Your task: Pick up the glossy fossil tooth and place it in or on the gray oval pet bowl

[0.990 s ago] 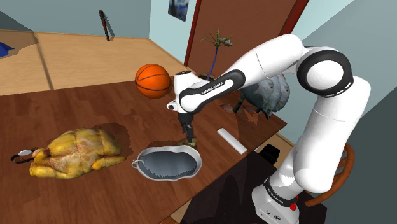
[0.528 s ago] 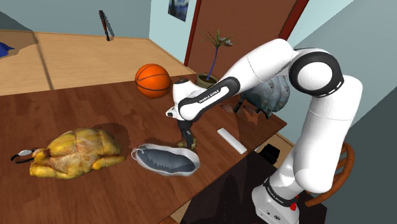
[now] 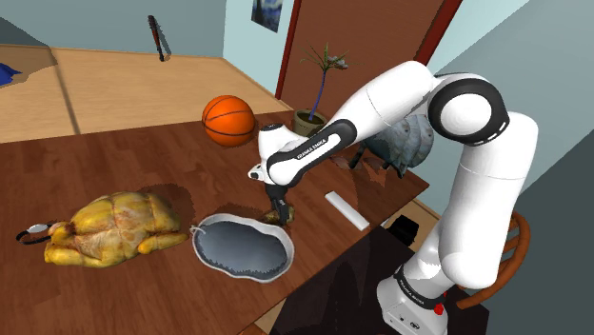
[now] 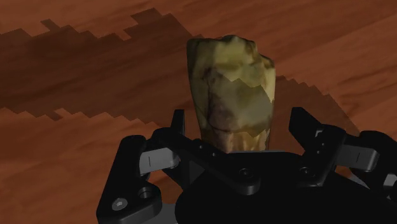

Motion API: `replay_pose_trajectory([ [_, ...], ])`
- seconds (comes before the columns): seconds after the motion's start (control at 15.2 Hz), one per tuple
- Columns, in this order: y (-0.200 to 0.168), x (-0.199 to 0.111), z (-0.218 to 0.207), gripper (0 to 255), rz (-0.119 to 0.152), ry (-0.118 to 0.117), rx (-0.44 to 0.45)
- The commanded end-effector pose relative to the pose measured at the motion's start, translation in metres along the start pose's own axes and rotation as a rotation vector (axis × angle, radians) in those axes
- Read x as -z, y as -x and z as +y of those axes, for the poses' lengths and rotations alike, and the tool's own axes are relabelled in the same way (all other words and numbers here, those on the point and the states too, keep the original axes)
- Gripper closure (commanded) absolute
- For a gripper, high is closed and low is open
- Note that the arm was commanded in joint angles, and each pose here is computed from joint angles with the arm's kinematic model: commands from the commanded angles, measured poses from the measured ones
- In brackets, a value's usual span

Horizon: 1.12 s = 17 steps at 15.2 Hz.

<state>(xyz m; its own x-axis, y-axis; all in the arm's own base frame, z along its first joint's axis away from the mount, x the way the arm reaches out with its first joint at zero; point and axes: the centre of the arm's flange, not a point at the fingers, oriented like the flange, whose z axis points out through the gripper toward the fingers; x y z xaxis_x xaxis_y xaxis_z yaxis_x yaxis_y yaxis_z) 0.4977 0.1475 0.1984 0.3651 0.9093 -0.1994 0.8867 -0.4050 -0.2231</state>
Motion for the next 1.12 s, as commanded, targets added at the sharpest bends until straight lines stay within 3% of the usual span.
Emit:
replay_pose_trajectory([
  [0.0, 0.000, 0.000, 0.000, 0, 0.000, 0.000, 0.000],
  [0.07, 0.000, 0.000, 0.000, 255, 0.000, 0.000, 0.000],
  [0.66, 0.000, 0.000, 0.000, 255, 0.000, 0.000, 0.000],
  [1.06, 0.006, 0.030, -0.007, 255, 0.000, 0.000, 0.000],
])
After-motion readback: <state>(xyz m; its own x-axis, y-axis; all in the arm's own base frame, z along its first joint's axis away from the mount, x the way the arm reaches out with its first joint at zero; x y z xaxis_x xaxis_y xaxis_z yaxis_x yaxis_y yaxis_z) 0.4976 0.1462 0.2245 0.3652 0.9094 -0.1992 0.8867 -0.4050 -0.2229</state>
